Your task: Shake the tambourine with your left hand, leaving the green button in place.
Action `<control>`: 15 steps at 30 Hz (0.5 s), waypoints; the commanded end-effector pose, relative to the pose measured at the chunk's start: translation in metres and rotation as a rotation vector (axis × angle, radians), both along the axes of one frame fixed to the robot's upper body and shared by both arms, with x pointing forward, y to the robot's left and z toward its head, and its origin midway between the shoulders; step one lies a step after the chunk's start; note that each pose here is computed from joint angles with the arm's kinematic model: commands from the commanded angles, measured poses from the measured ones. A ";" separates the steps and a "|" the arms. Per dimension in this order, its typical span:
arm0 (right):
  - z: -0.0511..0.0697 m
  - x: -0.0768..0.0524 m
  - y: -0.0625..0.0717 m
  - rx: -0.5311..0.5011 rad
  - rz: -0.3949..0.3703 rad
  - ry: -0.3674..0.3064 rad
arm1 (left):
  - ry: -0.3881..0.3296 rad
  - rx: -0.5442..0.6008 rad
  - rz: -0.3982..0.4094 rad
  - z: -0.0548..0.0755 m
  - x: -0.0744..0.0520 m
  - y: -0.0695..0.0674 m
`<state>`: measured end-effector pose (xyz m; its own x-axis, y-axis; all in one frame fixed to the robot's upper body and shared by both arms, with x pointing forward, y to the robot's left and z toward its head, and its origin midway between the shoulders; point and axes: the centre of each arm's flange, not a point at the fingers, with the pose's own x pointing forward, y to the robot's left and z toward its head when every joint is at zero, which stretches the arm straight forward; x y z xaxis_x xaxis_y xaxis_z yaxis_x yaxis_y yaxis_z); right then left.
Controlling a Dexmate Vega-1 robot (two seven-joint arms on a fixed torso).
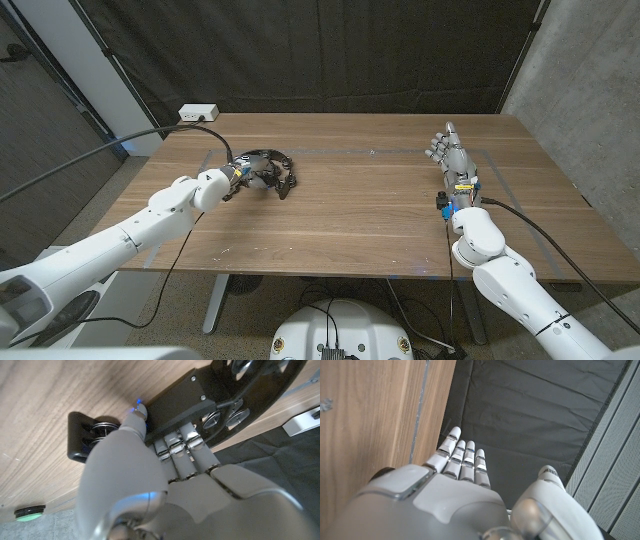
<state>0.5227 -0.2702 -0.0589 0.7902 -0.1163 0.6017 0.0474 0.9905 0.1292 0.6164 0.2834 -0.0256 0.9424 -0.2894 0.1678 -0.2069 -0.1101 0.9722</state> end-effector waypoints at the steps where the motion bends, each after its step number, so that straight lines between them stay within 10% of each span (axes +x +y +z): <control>1: -0.003 -0.003 -0.002 0.008 0.004 -0.018 | -0.158 -0.069 0.018 0.052 -0.025 0.009; 15: -0.006 -0.007 -0.005 0.012 -0.001 -0.033 | -0.314 -0.190 -0.023 0.086 -0.047 0.010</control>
<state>0.5186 -0.2734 -0.0628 0.7773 -0.1209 0.6174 0.0440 0.9894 0.1384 0.5878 0.2917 0.0313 0.8887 -0.2557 0.3806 -0.3960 -0.0097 0.9182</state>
